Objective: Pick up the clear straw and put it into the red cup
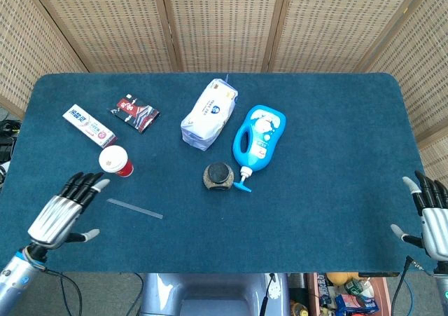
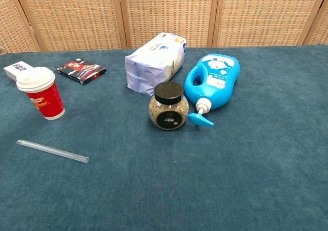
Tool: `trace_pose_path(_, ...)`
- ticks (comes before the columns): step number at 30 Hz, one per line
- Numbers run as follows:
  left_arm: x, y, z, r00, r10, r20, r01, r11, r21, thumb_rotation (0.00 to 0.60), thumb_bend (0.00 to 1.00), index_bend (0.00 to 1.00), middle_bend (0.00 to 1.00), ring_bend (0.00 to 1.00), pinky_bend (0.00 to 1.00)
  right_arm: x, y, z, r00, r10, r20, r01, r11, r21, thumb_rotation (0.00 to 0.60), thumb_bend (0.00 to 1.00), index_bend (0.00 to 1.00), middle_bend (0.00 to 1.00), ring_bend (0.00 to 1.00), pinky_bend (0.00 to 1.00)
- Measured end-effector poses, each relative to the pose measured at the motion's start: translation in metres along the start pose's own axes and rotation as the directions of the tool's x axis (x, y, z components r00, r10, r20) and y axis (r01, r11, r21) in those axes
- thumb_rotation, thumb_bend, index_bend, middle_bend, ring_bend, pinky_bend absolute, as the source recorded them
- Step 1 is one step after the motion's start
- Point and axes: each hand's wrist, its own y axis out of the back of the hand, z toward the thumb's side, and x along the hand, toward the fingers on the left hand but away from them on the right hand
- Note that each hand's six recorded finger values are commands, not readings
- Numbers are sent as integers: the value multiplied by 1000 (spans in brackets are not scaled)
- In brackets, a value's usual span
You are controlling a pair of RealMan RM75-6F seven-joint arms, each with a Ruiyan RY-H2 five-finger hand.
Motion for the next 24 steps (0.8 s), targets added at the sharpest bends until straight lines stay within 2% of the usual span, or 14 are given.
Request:
trace_pose_path(5, 39, -25, 24, 985, -122, 121, 125, 992, -19, 600, 78, 376, 0, 0, 0, -1, -2, -1, 1000, 8, 5, -9, 1000, 2, 600, 0, 0, 0, 0, 0)
trace_pose_path(8, 59, -42, 34, 974, -174, 147, 177, 984, -7, 600, 188, 421, 0, 0, 0, -2, -4, -4, 1000, 17, 13, -17, 1000, 1, 600, 0, 0, 0, 0, 0)
trace_pose_path(10, 69, -48, 37, 972, -186, 143, 189, 982, -4, 600, 234, 442, 0, 0, 0, -2, -5, -5, 1000, 20, 17, -20, 1000, 0, 600, 0, 0, 0, 0, 0)
trace_pose_path(14, 84, -59, 36, 974, -190, 121, 191, 982, 3, 600, 243, 480, 0, 0, 0, -3, -5, -6, 1000, 22, 20, -22, 1000, -6, 600, 0, 0, 0, 0, 0)
trace_pose_path(21, 94, -79, 27, 973, -218, 77, 215, 976, 39, 600, 270, 482, 0, 0, 0, -4, -5, -7, 999, 29, 21, -28, 999, -16, 600, 0, 0, 0, 0, 0)
trace_pose_path(24, 97, -87, 26, 970, -233, 69, 229, 972, 58, 600, 278, 521, 0, 0, 0, -4, -6, -6, 999, 32, 19, -31, 999, -18, 600, 0, 0, 0, 0, 0)
